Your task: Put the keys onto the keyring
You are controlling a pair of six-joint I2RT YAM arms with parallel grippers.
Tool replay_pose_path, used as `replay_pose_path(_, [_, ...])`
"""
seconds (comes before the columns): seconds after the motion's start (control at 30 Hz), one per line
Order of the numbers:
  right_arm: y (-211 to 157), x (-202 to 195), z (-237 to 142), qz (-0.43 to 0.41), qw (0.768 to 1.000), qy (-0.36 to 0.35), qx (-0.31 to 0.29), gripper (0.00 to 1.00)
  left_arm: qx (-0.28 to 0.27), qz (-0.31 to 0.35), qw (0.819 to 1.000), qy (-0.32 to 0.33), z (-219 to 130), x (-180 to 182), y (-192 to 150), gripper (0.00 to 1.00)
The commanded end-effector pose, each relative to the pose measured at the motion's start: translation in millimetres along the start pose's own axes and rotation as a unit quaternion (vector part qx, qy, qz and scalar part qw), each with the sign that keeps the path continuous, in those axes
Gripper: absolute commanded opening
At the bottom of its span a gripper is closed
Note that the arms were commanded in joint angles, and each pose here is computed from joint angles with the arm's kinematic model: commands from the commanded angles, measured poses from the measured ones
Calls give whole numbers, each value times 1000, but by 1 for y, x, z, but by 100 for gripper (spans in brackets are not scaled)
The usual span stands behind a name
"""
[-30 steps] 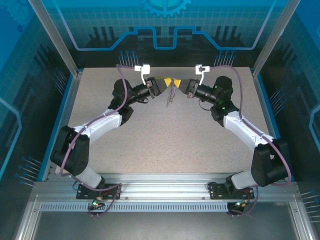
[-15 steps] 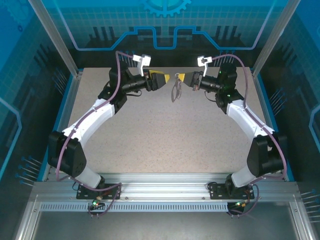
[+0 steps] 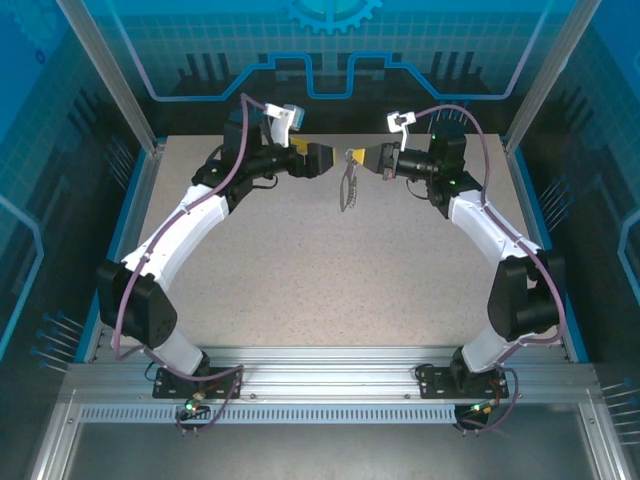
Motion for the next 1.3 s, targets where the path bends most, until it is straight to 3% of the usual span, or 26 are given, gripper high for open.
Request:
replay_pose_path(0.0, [12,8,-1,-25,1000,17,-3,0,-31,-21,989,146,-7,39,4,99])
replay_pose_path(0.1, [14,7,0,-26,999,18,-3,0,-40,-17,986,163,-11,47,8,99])
replay_pose_path(0.23, [16,6,1,-27,999,22,-2,0,-42,-2,991,125,-13,48,14,99])
replay_pose_path(0.47, [19,12,3,-42,998,35,9,0,-44,138,987,63,-15,32,11,99])
replay_pose_path(0.7, [16,15,4,-44,997,48,37,0,-30,133,989,62,-13,34,17,99])
replay_pose_path(0.9, [13,17,6,-49,995,61,54,0,8,102,995,6,-8,20,21,99])
replay_pose_path(1.07, [7,22,8,-56,993,72,76,0,15,83,993,-77,-10,-1,19,89])
replay_pose_path(1.27, [4,30,6,-59,991,84,86,0,23,39,980,-196,-14,-27,13,65])
Point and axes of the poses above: each hand's point on the last joint's axis, 136 mm out from that joint toward the fingers, its own z axis out along the fingers, its own x axis along the line the jaws close on, y = z × x, the point moved 4 cm from there along -z, back along the fingers, and after that the axes turned 6 degrees about z, right-handed, at the moved point
